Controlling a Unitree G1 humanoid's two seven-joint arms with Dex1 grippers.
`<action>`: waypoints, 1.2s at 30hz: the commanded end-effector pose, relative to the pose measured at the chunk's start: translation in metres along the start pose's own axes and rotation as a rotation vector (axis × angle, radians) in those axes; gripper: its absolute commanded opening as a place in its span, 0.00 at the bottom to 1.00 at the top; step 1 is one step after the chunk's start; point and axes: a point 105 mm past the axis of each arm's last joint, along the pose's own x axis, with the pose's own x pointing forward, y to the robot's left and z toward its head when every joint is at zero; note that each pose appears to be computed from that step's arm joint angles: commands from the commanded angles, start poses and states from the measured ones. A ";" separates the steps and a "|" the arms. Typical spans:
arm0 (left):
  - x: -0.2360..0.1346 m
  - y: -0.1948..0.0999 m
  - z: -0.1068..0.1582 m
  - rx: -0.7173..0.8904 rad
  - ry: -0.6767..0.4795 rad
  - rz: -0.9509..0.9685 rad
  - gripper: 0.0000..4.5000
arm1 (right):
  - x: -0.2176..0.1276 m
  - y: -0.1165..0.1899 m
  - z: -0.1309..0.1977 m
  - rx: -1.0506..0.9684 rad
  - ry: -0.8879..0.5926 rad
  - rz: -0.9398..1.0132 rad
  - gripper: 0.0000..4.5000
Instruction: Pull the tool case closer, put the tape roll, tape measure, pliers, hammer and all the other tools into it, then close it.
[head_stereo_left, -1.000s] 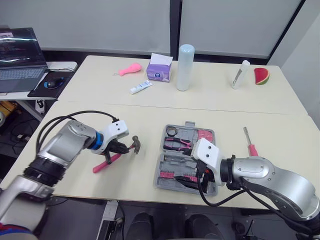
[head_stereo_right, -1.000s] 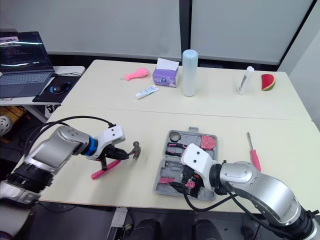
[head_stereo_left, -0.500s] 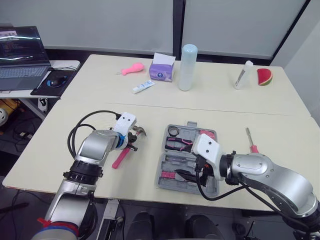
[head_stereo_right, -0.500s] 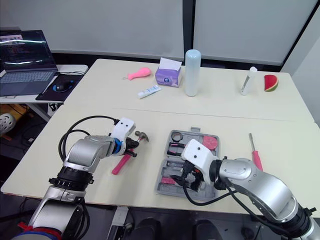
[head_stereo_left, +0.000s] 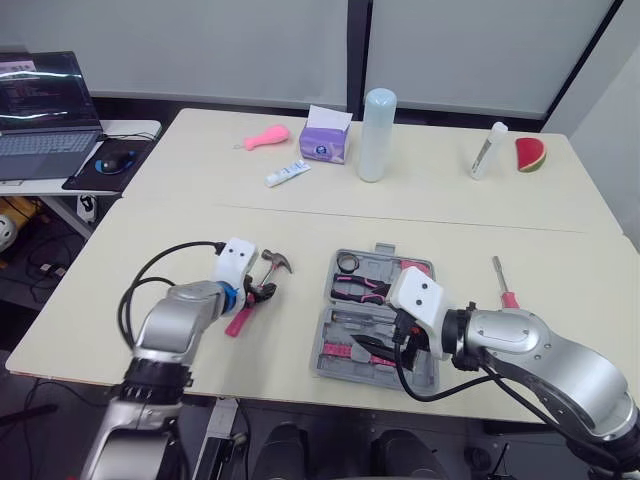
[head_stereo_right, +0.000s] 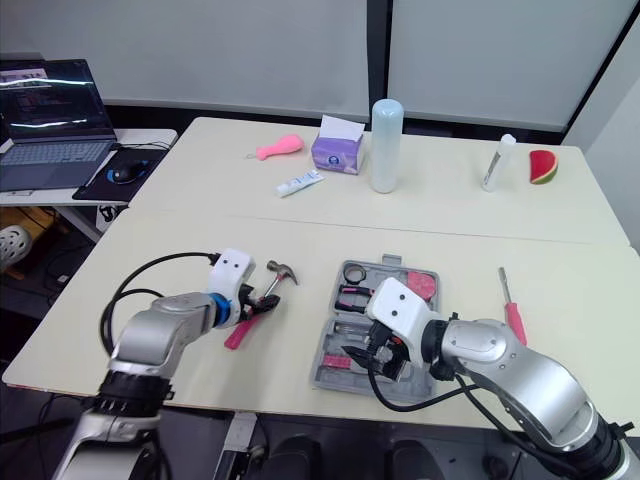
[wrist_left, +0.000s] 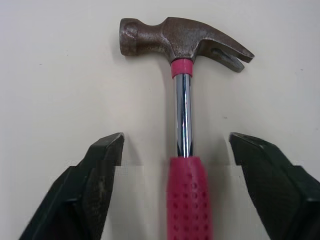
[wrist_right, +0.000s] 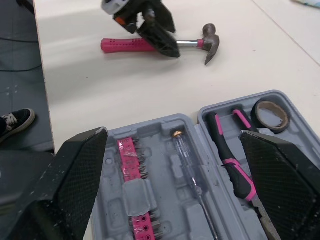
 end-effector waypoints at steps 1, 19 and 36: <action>-0.012 0.002 0.026 0.025 -0.173 -0.062 0.99 | -0.006 -0.004 0.015 -0.051 -0.078 -0.059 1.00; 0.035 -0.007 -0.010 0.044 -0.057 -0.053 0.90 | 0.001 -0.004 0.017 -0.047 -0.100 -0.075 1.00; 0.031 -0.004 -0.010 0.083 -0.098 -0.087 0.03 | -0.002 -0.006 0.018 -0.038 -0.097 -0.104 1.00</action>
